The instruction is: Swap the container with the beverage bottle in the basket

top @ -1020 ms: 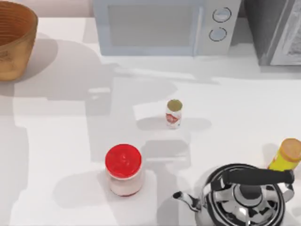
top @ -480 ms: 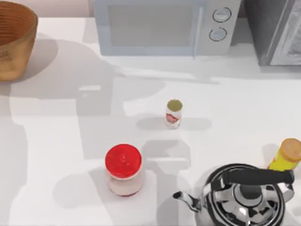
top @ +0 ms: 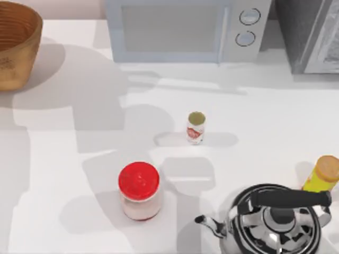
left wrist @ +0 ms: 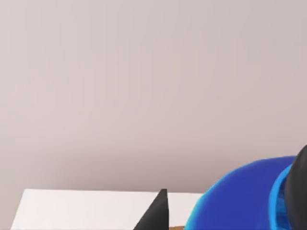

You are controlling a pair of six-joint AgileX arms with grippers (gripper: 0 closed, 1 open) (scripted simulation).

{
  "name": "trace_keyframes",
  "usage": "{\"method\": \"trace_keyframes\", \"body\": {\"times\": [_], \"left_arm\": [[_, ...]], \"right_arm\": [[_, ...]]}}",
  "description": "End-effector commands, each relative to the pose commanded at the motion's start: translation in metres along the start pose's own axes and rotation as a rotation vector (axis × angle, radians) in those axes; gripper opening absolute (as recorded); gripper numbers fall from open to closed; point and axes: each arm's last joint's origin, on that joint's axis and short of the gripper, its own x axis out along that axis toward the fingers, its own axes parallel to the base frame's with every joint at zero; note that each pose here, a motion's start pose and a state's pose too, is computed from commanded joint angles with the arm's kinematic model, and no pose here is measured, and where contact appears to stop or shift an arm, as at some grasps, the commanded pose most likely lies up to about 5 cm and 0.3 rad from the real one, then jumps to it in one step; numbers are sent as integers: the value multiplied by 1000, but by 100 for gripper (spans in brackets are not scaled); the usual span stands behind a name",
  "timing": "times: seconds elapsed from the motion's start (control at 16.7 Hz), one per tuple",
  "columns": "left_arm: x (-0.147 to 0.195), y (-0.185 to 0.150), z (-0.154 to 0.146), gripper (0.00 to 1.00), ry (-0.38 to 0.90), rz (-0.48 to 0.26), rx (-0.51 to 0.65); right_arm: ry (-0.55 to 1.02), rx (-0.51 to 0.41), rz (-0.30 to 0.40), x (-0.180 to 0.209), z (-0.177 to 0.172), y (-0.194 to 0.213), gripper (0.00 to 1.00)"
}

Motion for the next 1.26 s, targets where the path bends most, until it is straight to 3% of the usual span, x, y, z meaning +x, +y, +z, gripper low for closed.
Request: {"method": "trace_keyframes", "body": {"times": [0.12,0.9,1.26], "left_arm": [[0,0,0,0,0,0,0],[0,0,0,98,0,0,0],[0,0,0,100,0,0,0]], "right_arm": [[0,0,0,0,0,0,100],[0,0,0,0,0,0,100],[0,0,0,0,0,0,100]]}}
